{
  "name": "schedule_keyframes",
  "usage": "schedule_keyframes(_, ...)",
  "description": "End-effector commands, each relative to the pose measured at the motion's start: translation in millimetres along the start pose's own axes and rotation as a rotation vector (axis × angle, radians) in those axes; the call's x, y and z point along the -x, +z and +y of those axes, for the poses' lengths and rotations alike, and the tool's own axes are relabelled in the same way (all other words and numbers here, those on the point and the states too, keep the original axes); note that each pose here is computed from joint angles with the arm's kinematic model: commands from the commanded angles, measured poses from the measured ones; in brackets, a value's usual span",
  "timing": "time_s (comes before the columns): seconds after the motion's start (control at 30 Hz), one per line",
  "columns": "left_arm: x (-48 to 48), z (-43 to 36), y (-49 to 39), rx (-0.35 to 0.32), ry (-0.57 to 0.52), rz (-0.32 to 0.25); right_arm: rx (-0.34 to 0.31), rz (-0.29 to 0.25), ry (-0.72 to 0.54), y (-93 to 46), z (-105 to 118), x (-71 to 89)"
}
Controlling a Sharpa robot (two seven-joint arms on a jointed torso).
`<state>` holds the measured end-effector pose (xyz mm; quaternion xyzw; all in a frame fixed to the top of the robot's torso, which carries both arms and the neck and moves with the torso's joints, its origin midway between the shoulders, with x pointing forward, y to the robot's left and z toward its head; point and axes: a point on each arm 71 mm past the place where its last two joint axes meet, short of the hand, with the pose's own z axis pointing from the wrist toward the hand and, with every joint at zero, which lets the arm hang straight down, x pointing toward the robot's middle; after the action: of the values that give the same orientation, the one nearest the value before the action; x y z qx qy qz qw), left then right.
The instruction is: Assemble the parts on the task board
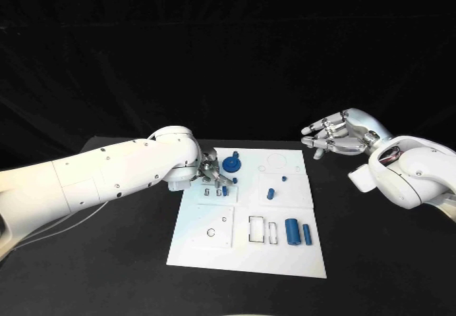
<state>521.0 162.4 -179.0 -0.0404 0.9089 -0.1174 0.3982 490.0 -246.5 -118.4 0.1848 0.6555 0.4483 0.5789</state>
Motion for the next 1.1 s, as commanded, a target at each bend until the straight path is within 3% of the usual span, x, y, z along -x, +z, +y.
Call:
schedule_keyframes(0.03,-1.4,-0.9,1.0,0.003,0.023,0.028,-0.003,-0.004,-0.009,0.3,0.3,0.5)
schedule_keyframes(0.4,-4.6,-5.8,3.4,-0.007,0.018,0.053,-0.004,0.001,-0.013,1.5,0.5,-0.9)
schedule_keyframes(1.1,-9.2,-7.6,2.7,-0.018,0.019,0.1,-0.01,0.011,-0.021,4.0,-0.3,-2.8)
